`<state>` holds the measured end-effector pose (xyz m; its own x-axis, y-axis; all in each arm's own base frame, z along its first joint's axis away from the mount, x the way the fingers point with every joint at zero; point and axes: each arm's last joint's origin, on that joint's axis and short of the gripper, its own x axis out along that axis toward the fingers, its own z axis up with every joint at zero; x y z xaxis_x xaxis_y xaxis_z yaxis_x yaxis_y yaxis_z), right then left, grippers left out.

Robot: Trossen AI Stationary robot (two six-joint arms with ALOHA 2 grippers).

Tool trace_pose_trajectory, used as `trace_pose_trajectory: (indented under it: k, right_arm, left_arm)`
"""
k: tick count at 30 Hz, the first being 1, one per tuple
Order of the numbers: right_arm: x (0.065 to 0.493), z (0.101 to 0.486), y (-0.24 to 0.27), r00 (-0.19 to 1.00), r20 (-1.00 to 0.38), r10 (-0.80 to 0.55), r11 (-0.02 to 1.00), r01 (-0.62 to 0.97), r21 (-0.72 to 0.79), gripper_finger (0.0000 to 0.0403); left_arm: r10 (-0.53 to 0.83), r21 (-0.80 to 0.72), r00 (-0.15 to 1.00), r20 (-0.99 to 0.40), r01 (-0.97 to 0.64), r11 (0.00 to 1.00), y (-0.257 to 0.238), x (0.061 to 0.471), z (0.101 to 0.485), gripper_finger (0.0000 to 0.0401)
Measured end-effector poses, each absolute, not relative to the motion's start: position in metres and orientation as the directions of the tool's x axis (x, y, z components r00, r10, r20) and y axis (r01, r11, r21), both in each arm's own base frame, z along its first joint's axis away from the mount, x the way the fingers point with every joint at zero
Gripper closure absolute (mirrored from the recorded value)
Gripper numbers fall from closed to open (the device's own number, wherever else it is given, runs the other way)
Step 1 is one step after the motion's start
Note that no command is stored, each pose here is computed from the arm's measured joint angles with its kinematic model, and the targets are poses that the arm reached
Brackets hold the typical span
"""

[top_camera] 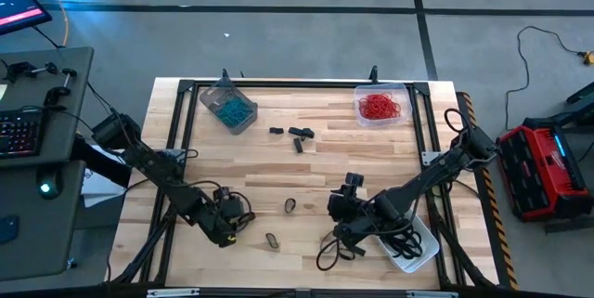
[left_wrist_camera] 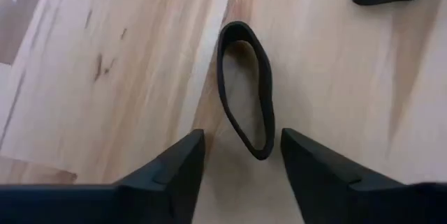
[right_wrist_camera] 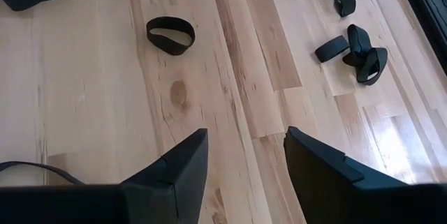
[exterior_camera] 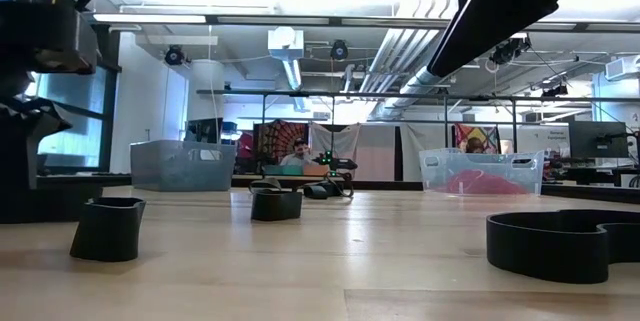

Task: Sort rubber bands into baskets
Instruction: Put the black rubber band into the white bin

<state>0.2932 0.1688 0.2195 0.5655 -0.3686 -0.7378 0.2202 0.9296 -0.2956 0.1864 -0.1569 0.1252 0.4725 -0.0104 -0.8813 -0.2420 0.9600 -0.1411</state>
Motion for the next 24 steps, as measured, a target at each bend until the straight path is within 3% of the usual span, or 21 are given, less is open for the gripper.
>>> trace_pose_trajectory:
  k: [9,17,24]
  right_arm:
    - [0.296,0.221,0.171,0.590,-0.727,-0.353,0.936,0.237,-0.262,0.0224]
    - [0.316,0.230,0.177,0.733,-0.604,-0.313,0.949,0.222,-0.223,0.0224]
    - [0.333,0.236,0.163,0.771,-0.571,-0.282,0.955,0.170,-0.242,0.0224]
  left_arm:
    - [0.055,-0.057,0.544,-0.837,-0.188,0.981,-0.154,0.191,0.129,0.0386]
    - [0.127,0.019,0.729,-0.673,-0.154,0.988,-0.144,0.221,0.141,0.0397]
    - [0.161,0.131,0.867,-0.472,-0.112,0.985,-0.128,0.252,0.162,0.0399]
